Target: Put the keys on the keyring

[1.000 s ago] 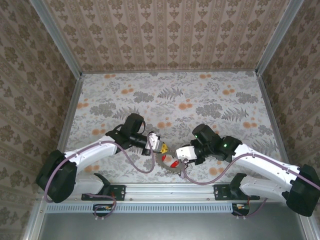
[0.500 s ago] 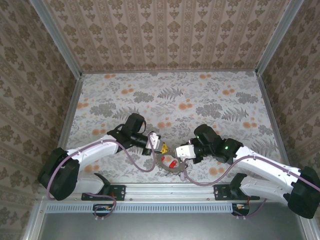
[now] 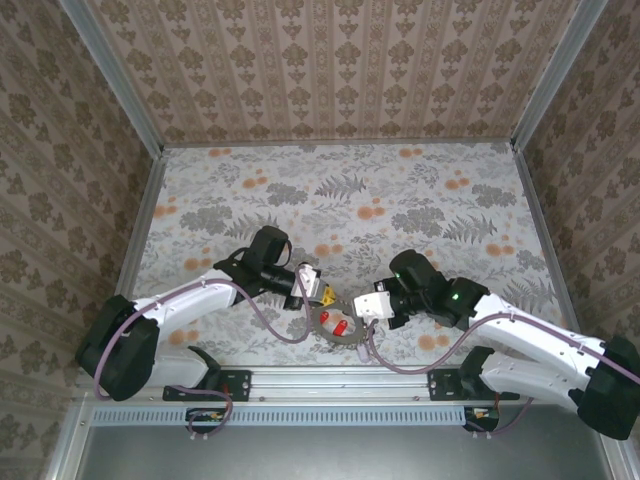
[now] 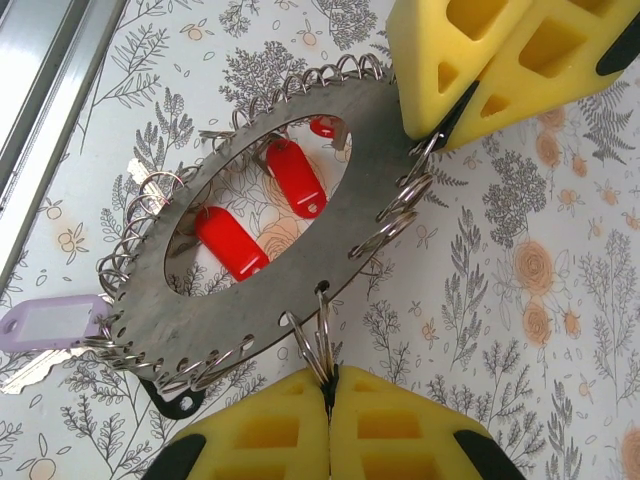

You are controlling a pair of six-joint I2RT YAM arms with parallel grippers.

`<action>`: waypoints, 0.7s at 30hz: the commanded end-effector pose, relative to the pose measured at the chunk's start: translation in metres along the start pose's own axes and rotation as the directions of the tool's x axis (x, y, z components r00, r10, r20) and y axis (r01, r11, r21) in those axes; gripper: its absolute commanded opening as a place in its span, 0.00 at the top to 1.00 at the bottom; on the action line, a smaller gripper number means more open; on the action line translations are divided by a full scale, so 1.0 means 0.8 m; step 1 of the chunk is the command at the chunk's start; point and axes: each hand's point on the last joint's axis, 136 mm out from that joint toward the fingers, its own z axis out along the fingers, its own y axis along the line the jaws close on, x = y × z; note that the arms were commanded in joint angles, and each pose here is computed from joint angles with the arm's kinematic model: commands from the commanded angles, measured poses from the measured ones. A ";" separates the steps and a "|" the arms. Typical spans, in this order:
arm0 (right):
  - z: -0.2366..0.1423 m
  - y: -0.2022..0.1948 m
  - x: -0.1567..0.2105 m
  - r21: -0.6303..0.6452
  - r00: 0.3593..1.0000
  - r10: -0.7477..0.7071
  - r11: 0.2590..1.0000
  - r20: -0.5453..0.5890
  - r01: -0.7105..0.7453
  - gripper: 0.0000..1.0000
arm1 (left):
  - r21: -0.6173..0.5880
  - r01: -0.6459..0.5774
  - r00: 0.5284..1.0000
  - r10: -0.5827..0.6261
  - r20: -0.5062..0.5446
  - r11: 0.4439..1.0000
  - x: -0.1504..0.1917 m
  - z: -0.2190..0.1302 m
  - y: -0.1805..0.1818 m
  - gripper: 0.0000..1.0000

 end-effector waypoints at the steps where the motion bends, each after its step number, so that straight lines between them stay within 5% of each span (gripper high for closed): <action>1: -0.005 0.019 -0.004 -0.055 1.000 -0.007 0.998 0.024 0.009 0.95 | 0.003 -0.063 0.997 0.063 0.055 0.998 -0.020 -0.005 0.009 1.00; 11: 0.008 0.017 -0.035 -0.142 0.965 0.199 0.974 0.171 -0.176 1.00 | 0.001 -0.074 0.997 0.074 0.037 0.997 -0.014 -0.004 0.017 1.00; 14: 0.018 0.011 -0.035 -0.161 0.944 0.271 0.956 0.186 -0.243 1.00 | 0.015 -0.070 0.997 0.069 0.017 0.997 -0.013 -0.005 0.023 0.76; 15: 0.020 0.007 -0.034 -0.163 0.937 0.295 0.950 0.187 -0.266 1.00 | 0.031 -0.070 0.997 0.069 0.016 0.997 -0.015 -0.007 0.021 0.49; 16: 0.023 0.005 -0.033 -0.167 0.930 0.317 0.943 0.187 -0.287 1.00 | 0.042 -0.079 0.997 0.078 0.018 0.996 -0.020 -0.010 0.020 0.01; 21: 0.035 -0.012 -0.026 -0.128 0.900 0.402 0.914 0.167 -0.385 1.00 | -0.019 -0.091 0.996 0.090 -0.021 0.996 -0.038 -0.027 0.025 0.00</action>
